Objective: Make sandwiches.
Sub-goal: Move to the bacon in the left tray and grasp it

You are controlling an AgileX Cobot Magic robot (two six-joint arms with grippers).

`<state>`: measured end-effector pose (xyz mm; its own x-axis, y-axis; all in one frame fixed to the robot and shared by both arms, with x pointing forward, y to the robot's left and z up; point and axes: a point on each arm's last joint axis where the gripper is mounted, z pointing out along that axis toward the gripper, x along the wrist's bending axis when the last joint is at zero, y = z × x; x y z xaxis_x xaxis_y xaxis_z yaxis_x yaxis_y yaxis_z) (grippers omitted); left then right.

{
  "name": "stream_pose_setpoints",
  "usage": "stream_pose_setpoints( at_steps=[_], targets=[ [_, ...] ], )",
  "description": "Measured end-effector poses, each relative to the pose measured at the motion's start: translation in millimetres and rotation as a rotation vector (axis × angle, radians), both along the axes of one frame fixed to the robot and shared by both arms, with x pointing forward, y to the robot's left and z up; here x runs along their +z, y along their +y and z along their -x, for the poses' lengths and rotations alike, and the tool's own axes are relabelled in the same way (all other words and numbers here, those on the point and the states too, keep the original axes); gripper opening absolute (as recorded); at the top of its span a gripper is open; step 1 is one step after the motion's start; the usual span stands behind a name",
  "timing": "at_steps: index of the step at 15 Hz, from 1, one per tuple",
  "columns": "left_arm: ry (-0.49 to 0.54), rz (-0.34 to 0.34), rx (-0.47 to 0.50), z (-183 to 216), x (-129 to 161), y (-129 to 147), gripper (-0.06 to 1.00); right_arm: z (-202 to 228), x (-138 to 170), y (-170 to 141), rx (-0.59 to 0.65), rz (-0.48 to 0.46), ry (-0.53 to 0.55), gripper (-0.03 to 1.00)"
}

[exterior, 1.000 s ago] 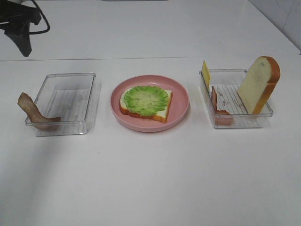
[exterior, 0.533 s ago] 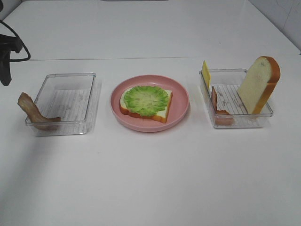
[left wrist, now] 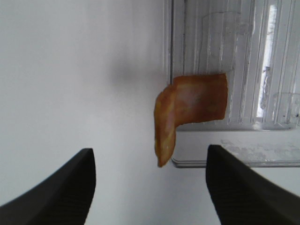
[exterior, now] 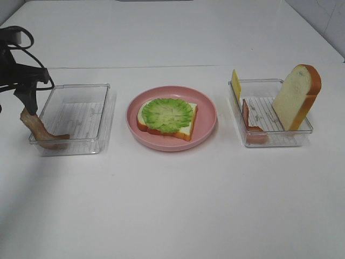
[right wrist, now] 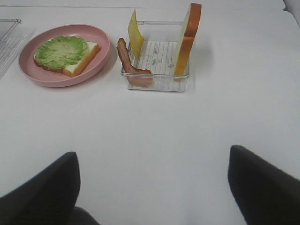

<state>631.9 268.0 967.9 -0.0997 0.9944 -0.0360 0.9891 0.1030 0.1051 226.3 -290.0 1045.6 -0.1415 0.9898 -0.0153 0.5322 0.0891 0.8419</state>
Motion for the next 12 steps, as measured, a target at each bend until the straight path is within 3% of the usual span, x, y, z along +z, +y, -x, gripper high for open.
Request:
stream_pose_setpoints(
  at_steps=[7,10,12],
  targets=[
    [-0.008,0.017,0.007,-9,-23,-2,0.58,0,0,0,0.000,0.000,0.000,0.81],
    [0.002,0.029,0.011,-11,-29,-3,0.48,0,0,0,0.000,0.000,0.000,0.81],
    [0.002,0.029,0.011,-11,-29,-3,0.35,0,0,0,0.000,0.000,0.000,0.81]
  ],
)
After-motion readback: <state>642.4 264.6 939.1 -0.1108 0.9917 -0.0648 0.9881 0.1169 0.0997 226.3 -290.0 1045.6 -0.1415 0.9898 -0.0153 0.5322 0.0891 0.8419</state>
